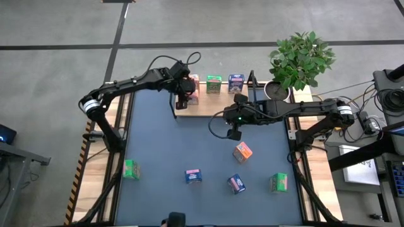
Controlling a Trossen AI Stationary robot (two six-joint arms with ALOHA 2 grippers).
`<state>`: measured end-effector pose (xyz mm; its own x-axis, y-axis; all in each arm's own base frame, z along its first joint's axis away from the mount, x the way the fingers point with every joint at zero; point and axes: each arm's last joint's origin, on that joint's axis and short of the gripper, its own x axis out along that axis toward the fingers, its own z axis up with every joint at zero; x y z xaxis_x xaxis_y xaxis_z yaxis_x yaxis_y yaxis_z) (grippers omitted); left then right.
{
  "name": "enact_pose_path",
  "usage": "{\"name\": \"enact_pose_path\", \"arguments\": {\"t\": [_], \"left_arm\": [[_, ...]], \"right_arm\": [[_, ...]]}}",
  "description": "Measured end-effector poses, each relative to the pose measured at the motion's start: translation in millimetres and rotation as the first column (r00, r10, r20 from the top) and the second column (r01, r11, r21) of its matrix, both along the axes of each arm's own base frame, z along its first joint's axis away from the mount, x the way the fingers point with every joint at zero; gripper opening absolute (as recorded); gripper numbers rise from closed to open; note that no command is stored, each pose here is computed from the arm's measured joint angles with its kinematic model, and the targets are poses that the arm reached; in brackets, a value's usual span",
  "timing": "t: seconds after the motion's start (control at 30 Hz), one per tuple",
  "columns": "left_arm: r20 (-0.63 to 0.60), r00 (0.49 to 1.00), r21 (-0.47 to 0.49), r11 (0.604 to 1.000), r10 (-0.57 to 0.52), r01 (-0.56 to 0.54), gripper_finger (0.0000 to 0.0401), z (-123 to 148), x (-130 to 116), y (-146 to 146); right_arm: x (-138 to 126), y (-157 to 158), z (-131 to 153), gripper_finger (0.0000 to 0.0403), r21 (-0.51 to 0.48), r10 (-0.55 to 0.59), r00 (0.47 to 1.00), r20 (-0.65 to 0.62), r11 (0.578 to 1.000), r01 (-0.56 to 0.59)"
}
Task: Stack cereal on shelf
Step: Put the left orange cereal box on the shelf, then put the left blue cereal box on the shelf
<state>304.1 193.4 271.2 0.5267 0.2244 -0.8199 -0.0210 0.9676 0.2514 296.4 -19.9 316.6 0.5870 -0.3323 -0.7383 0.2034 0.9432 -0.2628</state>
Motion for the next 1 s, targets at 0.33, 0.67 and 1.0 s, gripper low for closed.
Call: {"name": "enact_pose_path", "arguments": {"t": [0.33, 0.67, 1.0], "left_arm": [[0.042, 0.999, 0.025, 1.000, 0.000, -0.001, 0.0208, 19.6, 3.5, 1.7], [0.147, 0.989, -0.095, 0.995, -0.005, 0.019, 0.0208, 61.6, -9.1, -29.6], [0.431, 0.897, -0.197, 0.960, -0.099, 0.201, 0.0208, 102.5, -39.8, -129.7]], "right_arm": [[0.0, 0.0, 0.0, 0.0009, 0.007, -0.008, 1.000, 0.004, 1.000, 0.008], [1.0, 21.2, 0.1, 0.0009, 0.039, 0.022, 0.999, 0.025, 0.999, -0.023], [14.0, 82.6, -1.4, 0.0009, 0.073, 0.176, 0.972, 0.155, 0.979, -0.189]]}}
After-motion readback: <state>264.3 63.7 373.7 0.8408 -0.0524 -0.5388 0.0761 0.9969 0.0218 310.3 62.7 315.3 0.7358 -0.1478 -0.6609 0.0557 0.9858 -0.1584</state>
